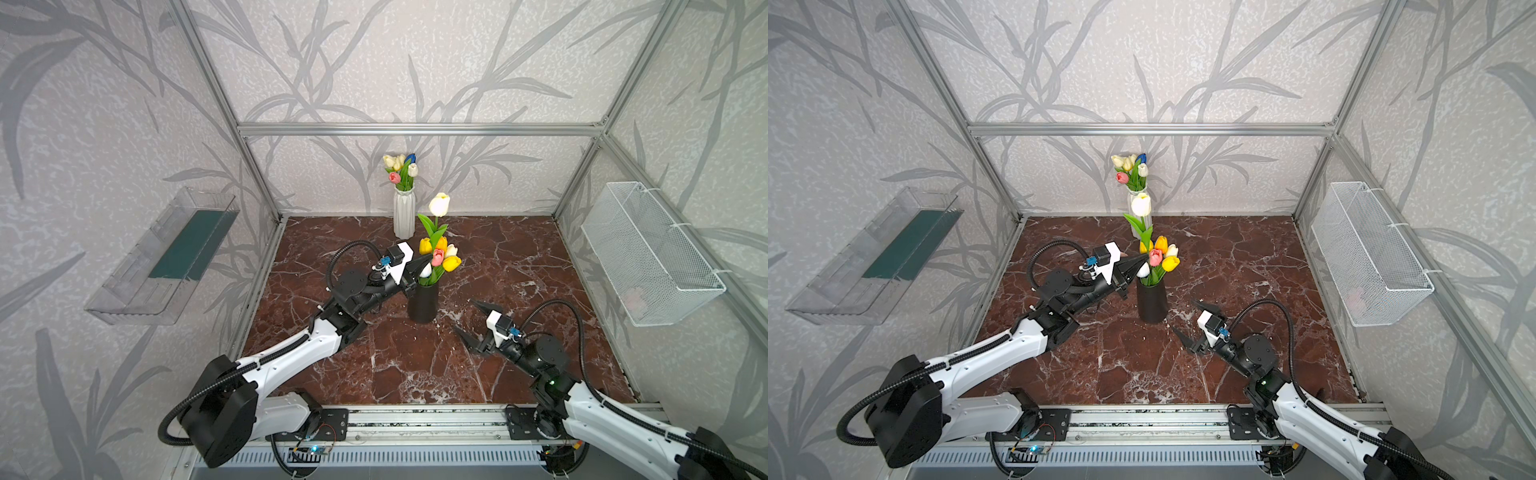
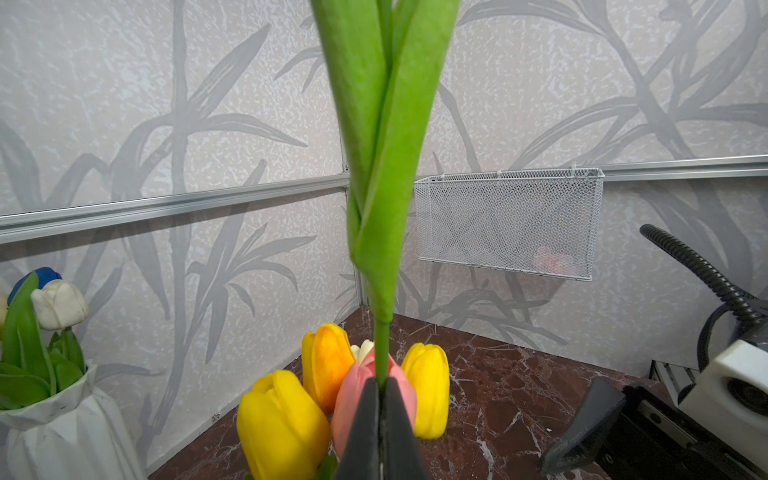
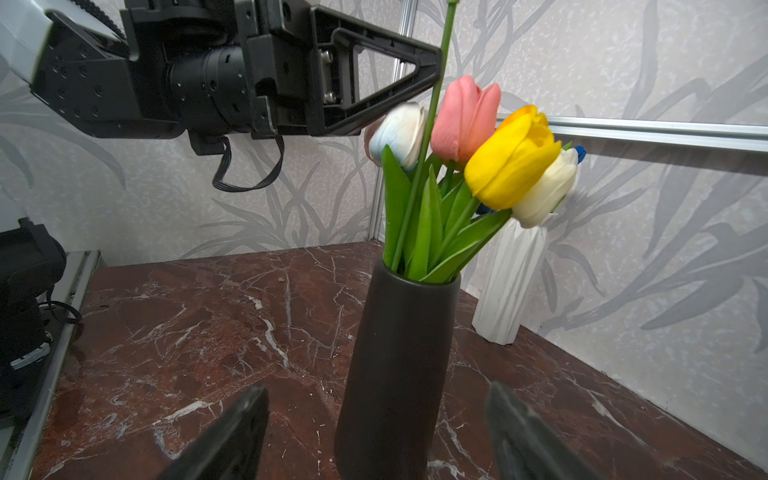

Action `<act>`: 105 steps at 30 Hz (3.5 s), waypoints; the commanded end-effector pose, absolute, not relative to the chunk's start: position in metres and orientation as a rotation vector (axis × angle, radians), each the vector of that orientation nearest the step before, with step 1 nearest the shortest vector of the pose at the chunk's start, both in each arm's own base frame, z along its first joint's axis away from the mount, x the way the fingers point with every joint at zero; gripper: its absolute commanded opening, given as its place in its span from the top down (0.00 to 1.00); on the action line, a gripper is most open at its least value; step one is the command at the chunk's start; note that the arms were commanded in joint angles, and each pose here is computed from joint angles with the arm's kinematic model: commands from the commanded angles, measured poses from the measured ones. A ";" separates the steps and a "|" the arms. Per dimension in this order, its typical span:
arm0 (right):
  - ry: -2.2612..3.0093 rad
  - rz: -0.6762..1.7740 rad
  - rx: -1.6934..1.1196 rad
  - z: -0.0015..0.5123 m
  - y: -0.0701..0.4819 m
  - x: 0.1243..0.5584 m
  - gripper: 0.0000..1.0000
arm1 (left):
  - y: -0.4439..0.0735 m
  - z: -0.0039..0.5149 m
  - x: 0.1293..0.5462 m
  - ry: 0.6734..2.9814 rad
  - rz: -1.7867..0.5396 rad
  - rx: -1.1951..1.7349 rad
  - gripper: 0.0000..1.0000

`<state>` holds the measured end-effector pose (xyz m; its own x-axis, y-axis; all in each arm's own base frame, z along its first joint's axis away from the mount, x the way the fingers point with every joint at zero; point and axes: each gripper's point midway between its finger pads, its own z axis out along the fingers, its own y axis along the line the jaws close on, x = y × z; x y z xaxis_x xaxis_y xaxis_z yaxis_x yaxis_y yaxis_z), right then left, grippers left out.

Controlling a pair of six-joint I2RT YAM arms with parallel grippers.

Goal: Arrange the flowers into the vase

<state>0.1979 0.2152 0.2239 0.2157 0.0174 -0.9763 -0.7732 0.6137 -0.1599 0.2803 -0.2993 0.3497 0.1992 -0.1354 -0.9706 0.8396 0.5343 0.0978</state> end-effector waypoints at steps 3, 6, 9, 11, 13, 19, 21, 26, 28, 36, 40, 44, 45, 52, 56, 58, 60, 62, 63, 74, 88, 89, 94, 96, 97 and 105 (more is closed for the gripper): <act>1.210 0.632 -0.758 0.232 0.217 0.195 0.17 | -0.307 0.359 0.275 1.131 -0.760 0.783 1.00; 1.212 0.631 -0.758 0.231 0.217 0.195 0.17 | -0.307 0.365 0.274 1.118 -0.754 0.780 1.00; 1.212 0.633 -0.758 0.232 0.217 0.195 0.17 | -0.307 0.374 0.271 1.102 -0.755 0.787 1.00; 1.209 0.635 -0.759 0.232 0.218 0.194 0.17 | -0.306 0.379 0.268 1.094 -0.755 0.794 1.00; 1.207 0.635 -0.758 0.233 0.217 0.194 0.17 | -0.306 0.378 0.269 1.098 -0.746 0.799 1.00; 1.205 0.639 -0.759 0.234 0.217 0.193 0.17 | -0.306 0.354 0.283 1.167 -0.681 0.798 1.00; 1.203 0.639 -0.759 0.234 0.217 0.193 0.17 | -0.304 0.350 0.285 1.174 -0.672 0.783 1.00; 1.203 0.639 -0.759 0.234 0.217 0.193 0.17 | -0.303 0.344 0.288 1.185 -0.670 0.764 1.00; 1.204 0.639 -0.759 0.233 0.217 0.193 0.17 | -0.303 0.339 0.289 1.191 -0.665 0.760 1.00; 1.206 0.638 -0.762 0.233 0.218 0.193 0.17 | -0.301 0.338 0.288 1.188 -0.658 0.762 1.00; 1.206 0.635 -0.761 0.233 0.217 0.194 0.17 | -0.300 0.333 0.285 1.193 -0.658 0.770 1.00; 1.212 0.638 -0.762 0.232 0.218 0.194 0.17 | -0.297 0.330 0.283 1.200 -0.648 0.778 0.75; 1.214 0.640 -0.765 0.232 0.219 0.194 0.17 | -0.297 0.331 0.281 1.201 -0.649 0.780 0.69; 1.222 0.649 -0.780 0.231 0.222 0.195 0.17 | -0.288 0.335 0.284 1.213 -0.605 0.752 0.68; 1.254 0.648 -0.747 0.233 0.222 0.202 0.17 | -0.283 0.337 0.283 1.216 -0.587 0.743 0.68; 1.257 0.654 -0.731 0.239 0.223 0.205 0.24 | -0.279 0.342 0.280 1.203 -0.578 0.730 0.68; 1.278 0.644 -0.682 0.247 0.221 0.215 0.27 | -0.272 0.355 0.274 1.178 -0.580 0.710 0.67; 1.297 0.637 -0.671 0.257 0.224 0.222 0.33 | -0.268 0.369 0.264 1.143 -0.595 0.713 0.67; 1.343 0.629 -0.673 0.256 0.226 0.227 0.35 | -0.267 0.377 0.259 1.128 -0.604 0.720 0.66; 1.408 0.673 -0.623 0.281 0.257 0.269 0.51 | -0.229 0.406 0.218 1.030 -0.649 0.630 0.55; 1.386 0.705 -0.635 0.291 0.275 0.283 0.80 | -0.221 0.348 0.235 1.165 -0.661 0.525 0.55; 1.387 0.707 -0.636 0.291 0.276 0.283 0.79 | -0.220 0.346 0.236 1.166 -0.655 0.517 0.55; 1.417 0.717 -0.671 0.286 0.280 0.280 0.82 | -0.213 0.338 0.240 1.174 -0.625 0.482 0.54; 1.428 0.722 -0.688 0.282 0.281 0.279 0.84 | -0.211 0.335 0.241 1.181 -0.616 0.470 0.53; 1.433 0.726 -0.703 0.280 0.283 0.277 0.84 | -0.210 0.333 0.242 1.182 -0.614 0.468 0.53; 1.502 0.725 -0.755 0.248 0.289 0.275 0.84 | -0.213 0.318 0.247 1.216 -0.601 0.474 0.53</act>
<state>0.2771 0.2854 0.2516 -0.0428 -0.0279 -0.9987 -0.7980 0.6024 0.0173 0.2462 -0.2159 0.3142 0.2062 -0.1544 -0.9662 0.6679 0.7439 0.0236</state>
